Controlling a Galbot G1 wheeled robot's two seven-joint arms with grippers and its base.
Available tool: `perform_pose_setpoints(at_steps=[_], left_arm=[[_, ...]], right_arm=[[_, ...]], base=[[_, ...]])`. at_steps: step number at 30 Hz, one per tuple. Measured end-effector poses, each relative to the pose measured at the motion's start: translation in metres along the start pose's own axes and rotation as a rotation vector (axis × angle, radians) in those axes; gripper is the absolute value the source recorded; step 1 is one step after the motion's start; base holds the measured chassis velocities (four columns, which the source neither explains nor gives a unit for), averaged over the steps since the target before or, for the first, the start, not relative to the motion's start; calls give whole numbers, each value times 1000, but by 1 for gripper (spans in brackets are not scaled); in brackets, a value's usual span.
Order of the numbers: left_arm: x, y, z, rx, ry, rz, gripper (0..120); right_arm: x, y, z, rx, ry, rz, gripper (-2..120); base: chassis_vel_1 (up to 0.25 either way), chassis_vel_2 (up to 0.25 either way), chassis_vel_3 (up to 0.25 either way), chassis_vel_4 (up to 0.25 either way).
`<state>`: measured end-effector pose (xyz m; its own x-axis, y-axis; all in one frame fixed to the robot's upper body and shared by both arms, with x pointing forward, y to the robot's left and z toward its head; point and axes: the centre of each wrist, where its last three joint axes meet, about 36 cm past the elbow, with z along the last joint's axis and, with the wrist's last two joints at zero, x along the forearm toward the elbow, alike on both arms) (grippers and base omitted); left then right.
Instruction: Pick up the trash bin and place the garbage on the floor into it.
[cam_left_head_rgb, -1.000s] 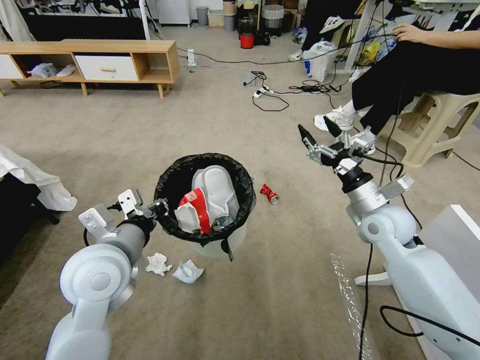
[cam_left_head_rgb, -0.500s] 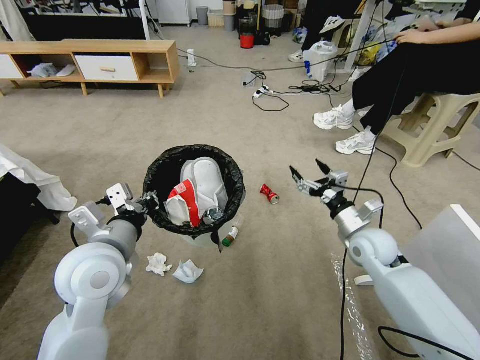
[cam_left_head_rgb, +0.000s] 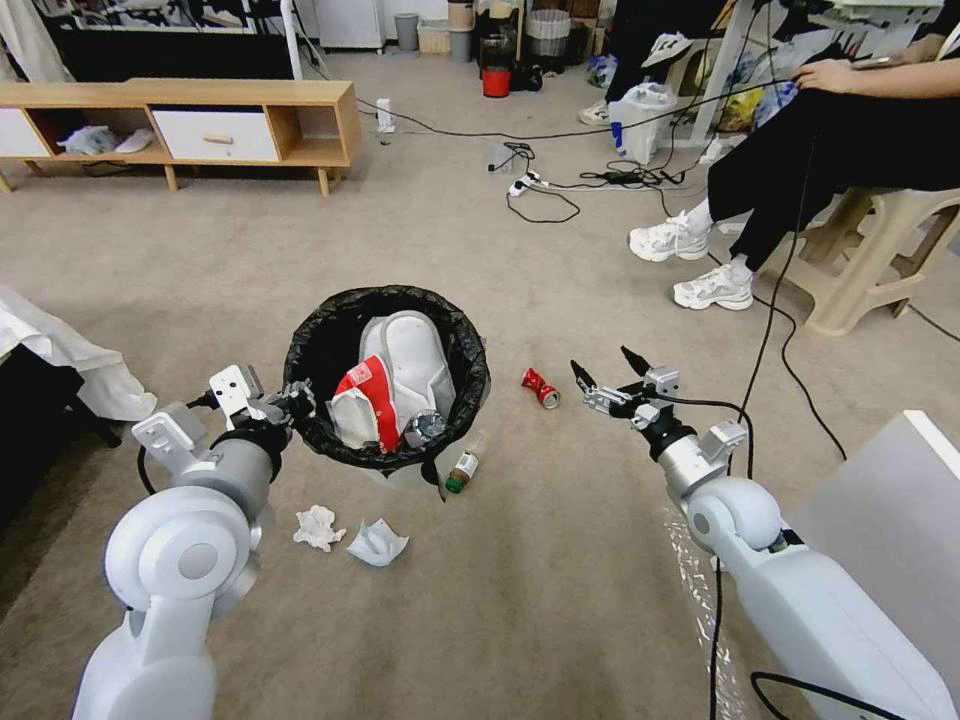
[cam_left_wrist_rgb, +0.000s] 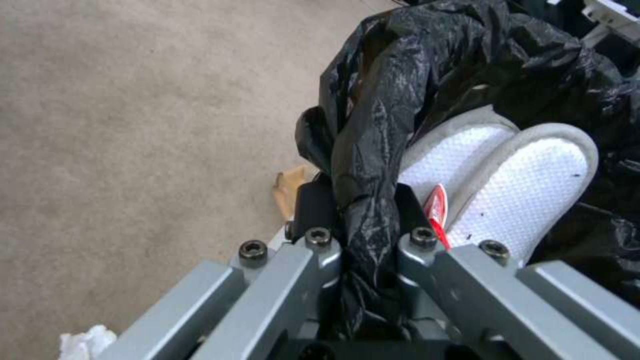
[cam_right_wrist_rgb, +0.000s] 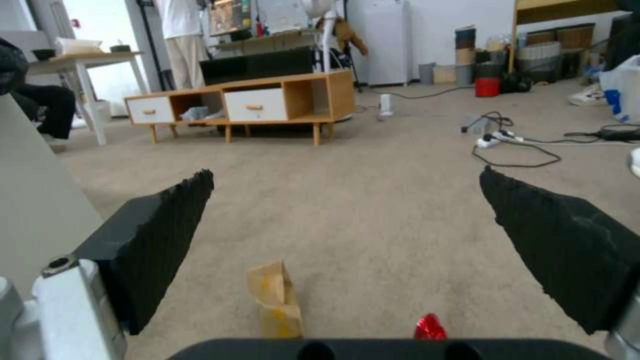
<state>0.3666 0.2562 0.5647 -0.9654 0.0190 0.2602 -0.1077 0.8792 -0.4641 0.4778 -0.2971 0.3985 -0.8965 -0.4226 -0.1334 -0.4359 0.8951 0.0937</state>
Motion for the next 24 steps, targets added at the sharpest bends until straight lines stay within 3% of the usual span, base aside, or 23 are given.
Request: perform_pose_setpoints(at_steps=[17, 24], left_arm=[[0, 0, 1, 0, -10, -4, 4], [0, 0, 1, -1, -14, -5, 4]], right_arm=[[-3, 4, 2, -3, -11, -7, 100], [-2, 5, 4, 11, -9, 21, 100]], base=[[76, 68, 72, 74], [0, 0, 0, 0]])
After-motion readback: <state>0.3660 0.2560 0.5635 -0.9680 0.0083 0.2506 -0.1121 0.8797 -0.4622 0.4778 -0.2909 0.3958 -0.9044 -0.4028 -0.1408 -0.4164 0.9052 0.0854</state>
